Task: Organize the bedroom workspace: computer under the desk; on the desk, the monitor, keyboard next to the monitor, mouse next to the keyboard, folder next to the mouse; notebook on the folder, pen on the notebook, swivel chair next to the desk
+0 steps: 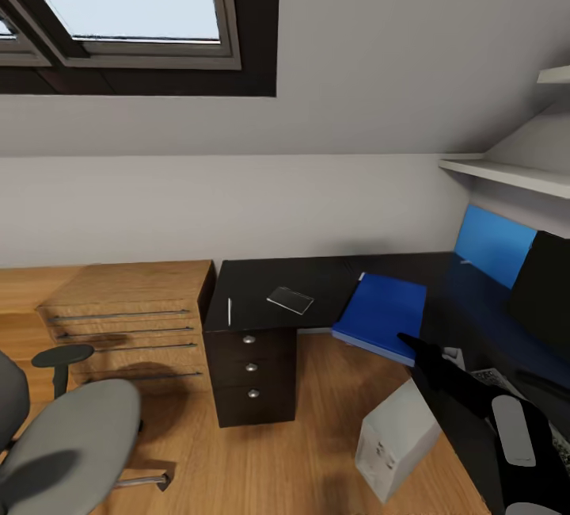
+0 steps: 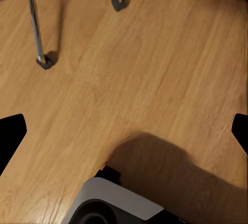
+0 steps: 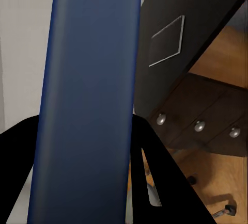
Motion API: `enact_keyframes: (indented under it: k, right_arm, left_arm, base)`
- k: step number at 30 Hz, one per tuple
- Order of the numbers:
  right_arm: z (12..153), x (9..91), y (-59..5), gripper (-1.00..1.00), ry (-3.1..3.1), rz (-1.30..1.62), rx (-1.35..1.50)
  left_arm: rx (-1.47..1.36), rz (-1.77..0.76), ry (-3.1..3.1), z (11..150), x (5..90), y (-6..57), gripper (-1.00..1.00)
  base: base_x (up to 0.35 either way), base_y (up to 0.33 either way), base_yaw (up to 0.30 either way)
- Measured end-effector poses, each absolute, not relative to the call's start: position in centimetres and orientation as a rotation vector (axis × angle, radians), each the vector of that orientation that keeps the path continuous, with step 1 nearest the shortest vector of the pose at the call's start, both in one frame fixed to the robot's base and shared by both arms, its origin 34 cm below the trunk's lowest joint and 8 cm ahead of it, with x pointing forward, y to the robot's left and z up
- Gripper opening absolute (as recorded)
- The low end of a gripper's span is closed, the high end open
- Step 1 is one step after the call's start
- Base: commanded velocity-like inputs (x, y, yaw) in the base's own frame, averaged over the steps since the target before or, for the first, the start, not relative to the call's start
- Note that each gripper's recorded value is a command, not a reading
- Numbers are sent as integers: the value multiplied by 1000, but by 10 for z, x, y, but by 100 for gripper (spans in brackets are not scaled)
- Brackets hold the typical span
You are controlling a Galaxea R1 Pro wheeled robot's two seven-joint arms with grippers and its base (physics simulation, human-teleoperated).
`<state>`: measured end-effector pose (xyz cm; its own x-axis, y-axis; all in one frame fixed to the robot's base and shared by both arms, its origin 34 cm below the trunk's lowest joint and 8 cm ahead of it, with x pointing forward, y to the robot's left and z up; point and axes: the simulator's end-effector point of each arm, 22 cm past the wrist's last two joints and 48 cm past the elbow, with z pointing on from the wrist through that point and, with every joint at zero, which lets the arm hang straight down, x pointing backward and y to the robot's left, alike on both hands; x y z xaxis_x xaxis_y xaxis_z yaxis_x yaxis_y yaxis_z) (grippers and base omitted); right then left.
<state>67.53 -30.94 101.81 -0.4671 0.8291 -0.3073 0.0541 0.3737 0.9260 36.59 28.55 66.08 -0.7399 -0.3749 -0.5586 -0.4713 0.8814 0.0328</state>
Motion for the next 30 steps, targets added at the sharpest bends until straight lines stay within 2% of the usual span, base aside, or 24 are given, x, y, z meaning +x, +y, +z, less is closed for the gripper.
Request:
enact_keyframes:
  k: [16,30]
  right_arm:
    - [1018,674,-308,-100,1805,1178,775]
    - [1017,674,-308,-100,1805,1182,777]
  left_arm:
    - [-626,234,2483,662,367,289,100]
    - [-620,373,2554,639,308,320,100]
  base:
    - [0,0,-270]
    - [0,0,-26]
